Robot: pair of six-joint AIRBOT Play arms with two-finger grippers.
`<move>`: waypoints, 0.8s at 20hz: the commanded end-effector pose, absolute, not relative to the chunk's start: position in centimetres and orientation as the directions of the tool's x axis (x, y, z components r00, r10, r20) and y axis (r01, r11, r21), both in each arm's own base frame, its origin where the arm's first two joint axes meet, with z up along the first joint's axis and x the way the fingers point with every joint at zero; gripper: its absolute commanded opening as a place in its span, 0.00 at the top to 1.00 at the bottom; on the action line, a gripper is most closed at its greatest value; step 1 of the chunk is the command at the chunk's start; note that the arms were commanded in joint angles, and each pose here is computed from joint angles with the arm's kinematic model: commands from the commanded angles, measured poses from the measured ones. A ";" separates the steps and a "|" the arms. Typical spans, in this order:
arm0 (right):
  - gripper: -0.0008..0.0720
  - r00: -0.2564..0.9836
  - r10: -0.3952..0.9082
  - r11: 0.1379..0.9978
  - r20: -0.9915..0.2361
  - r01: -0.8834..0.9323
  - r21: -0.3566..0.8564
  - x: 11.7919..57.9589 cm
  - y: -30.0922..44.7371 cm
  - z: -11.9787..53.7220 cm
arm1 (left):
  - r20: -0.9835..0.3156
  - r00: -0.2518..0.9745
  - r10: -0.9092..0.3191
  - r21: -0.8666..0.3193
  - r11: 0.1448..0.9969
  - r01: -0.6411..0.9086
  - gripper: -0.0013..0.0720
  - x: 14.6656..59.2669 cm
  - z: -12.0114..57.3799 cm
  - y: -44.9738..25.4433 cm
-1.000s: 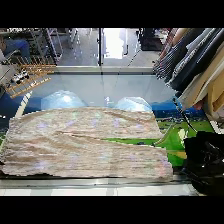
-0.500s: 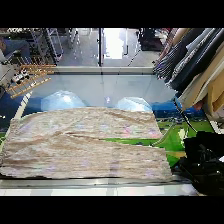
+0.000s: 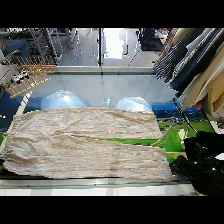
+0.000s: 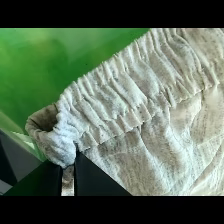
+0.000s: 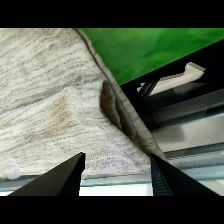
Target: Fold the clothes and pants, and hang the long-sleeved shirts on hangers.
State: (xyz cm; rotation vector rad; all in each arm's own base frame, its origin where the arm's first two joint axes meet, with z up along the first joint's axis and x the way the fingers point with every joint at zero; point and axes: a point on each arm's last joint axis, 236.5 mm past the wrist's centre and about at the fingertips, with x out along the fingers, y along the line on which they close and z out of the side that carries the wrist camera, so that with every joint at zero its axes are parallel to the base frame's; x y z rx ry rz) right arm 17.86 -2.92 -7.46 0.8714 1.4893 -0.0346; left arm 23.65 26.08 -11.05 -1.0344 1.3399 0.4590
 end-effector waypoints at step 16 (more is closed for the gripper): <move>0.53 0.046 0.522 0.822 -0.852 0.241 0.517 19.2 -0.3 -5.2 | -0.921 0.283 -0.269 -0.388 0.563 -0.730 0.96 25.3 -4.2 29.3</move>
